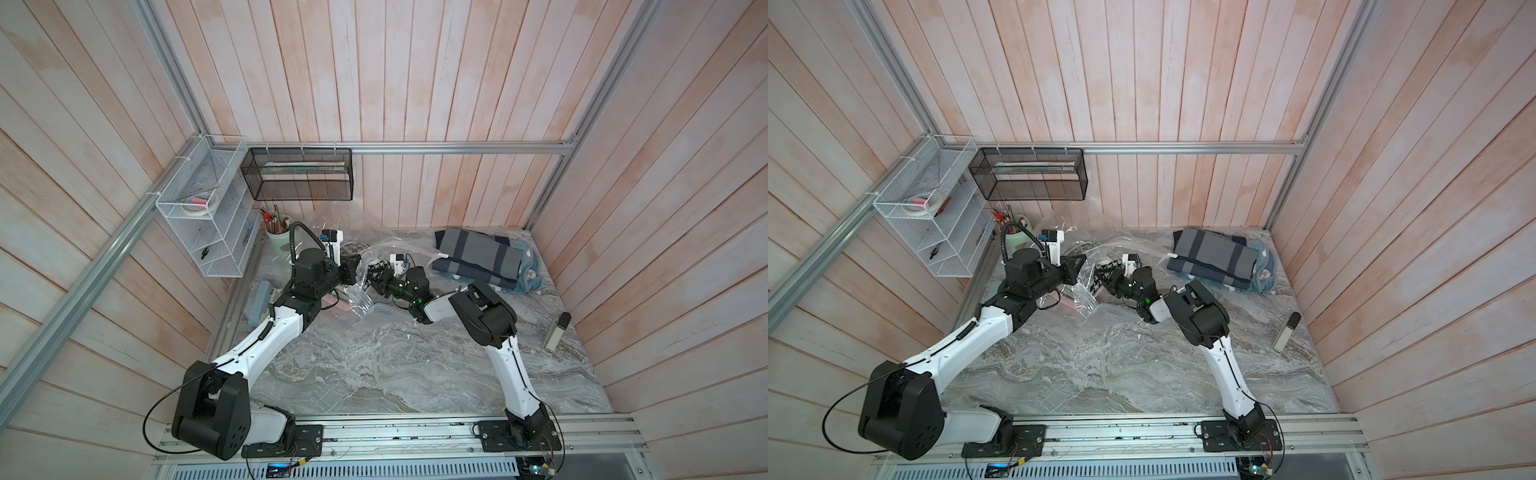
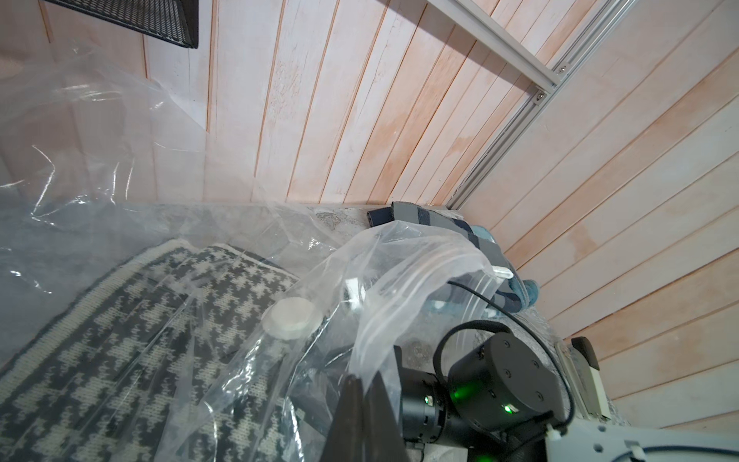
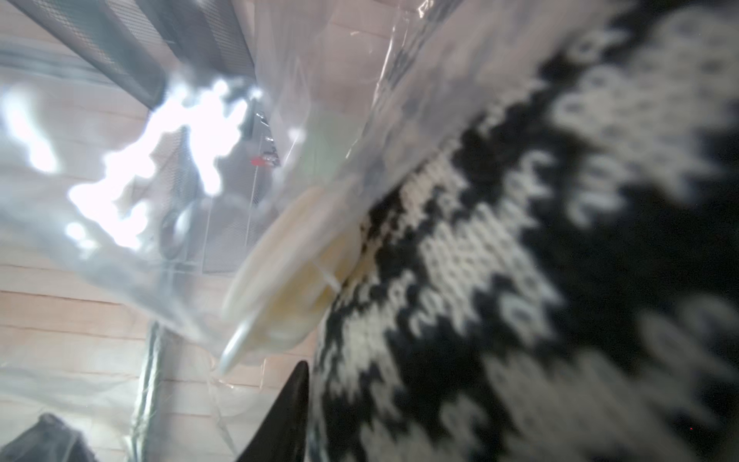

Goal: Take the blanket out of the vacuum bag
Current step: Take out the blanket from the vacuum bag.

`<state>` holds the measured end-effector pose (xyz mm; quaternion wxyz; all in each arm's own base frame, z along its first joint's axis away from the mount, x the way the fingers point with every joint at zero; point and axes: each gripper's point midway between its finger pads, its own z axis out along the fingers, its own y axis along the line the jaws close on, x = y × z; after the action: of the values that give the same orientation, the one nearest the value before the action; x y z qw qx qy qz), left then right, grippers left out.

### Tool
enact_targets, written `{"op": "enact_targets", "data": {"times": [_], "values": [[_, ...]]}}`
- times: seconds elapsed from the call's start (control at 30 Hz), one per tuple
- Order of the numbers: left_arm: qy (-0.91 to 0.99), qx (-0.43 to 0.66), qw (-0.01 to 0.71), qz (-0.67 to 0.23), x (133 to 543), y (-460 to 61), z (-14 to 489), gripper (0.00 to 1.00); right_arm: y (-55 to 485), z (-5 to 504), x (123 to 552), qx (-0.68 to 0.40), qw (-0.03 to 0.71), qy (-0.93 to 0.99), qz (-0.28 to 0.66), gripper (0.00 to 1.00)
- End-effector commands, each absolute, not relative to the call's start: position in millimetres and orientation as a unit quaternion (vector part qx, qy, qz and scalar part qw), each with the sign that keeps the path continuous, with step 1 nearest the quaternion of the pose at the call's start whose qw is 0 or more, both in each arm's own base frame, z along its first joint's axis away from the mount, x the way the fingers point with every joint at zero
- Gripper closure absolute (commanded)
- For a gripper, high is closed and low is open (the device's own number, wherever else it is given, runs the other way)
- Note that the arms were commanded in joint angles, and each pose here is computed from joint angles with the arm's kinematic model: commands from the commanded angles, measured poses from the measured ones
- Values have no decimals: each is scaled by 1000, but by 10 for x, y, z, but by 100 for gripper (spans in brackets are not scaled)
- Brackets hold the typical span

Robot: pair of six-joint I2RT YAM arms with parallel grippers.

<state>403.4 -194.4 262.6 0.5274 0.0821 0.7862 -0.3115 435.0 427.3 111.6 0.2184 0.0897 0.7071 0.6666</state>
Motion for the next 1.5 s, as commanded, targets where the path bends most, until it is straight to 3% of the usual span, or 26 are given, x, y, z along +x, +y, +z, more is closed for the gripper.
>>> {"op": "enact_targets", "data": {"times": [0.0, 1.0, 1.47], "values": [[773, 84, 540, -322, 4063, -1994, 2736, 100, 4310, 988, 4382, 82, 212, 719, 657, 100], [800, 67, 544, -244, 4430, -1802, 1961, 100, 3988, 2734, 3925, 53, 230, 645, 726, 100], [810, 59, 537, -228, 4472, -1698, 1877, 100, 3541, 2645, 3697, 89, 224, 659, 713, 100]]}}
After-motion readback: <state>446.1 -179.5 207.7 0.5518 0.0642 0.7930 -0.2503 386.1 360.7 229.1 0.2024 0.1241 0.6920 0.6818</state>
